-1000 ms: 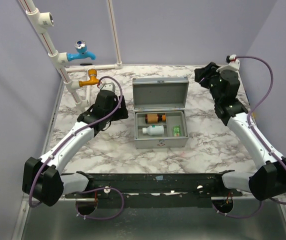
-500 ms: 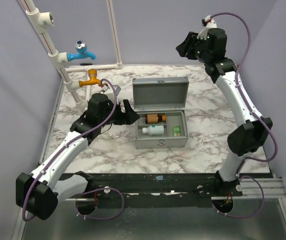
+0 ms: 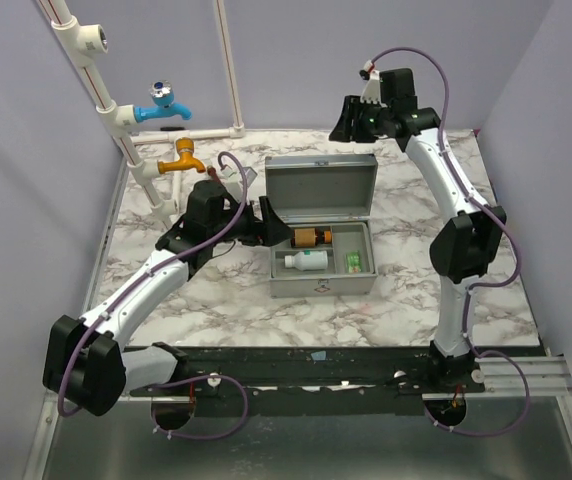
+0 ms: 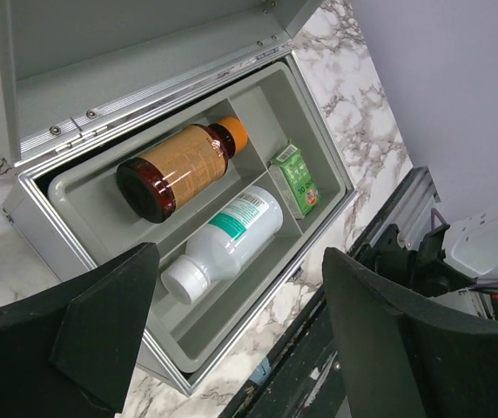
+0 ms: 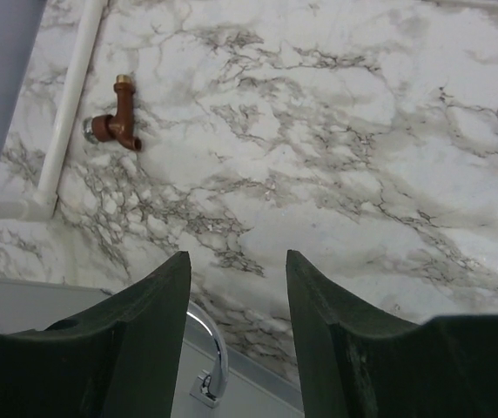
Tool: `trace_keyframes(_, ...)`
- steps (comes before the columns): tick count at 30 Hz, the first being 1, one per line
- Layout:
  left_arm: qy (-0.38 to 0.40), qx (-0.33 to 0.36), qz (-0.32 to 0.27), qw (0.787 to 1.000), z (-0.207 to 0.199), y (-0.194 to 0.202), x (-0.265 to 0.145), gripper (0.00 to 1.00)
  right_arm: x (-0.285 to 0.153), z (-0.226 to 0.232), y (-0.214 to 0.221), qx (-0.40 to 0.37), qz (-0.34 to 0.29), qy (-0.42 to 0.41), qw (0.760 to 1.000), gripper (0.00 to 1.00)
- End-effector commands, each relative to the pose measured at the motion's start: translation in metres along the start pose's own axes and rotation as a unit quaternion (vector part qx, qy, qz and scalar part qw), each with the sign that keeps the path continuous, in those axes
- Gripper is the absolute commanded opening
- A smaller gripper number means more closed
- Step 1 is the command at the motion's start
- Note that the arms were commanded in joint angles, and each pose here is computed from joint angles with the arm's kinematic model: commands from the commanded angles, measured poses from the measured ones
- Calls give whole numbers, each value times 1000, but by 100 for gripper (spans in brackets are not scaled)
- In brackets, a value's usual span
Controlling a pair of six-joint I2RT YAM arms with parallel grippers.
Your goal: Organize the medicine kit
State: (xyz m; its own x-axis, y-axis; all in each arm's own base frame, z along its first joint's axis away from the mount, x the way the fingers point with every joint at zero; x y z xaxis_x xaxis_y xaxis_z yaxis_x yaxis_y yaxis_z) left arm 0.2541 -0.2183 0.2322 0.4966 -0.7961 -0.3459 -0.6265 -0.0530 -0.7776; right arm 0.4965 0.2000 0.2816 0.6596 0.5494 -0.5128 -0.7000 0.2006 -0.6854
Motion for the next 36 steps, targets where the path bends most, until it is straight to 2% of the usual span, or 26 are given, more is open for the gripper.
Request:
trace_keyframes(1,27,10,-21,999,-8,-19,5,77,-2,17,20,-23,54,-33,998,51)
trace_keyframes(16,-18,-2,-22,1000,8,-19,9,77,-8,38,54,-39,128,-96,986,51)
trace_keyframes(36,-38,-5,-39,998,10,-16,-1,78,-43,82,79,-68,133,-124,981,50)
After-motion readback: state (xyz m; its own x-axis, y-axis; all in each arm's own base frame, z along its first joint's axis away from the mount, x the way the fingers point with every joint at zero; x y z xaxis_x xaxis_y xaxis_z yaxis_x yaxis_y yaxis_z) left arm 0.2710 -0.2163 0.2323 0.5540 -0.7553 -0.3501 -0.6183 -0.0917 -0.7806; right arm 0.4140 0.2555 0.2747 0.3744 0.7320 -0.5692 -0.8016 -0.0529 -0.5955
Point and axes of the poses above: each gripper's point midway between its finger pads, its own x axis out along the fingers, its own z axis along the line the jaws close on, y = z × x, the point moved 4 cm from there along -x, back along the fingers, and after that the axes turned 10 degrees about x, right-handed, at the moved point
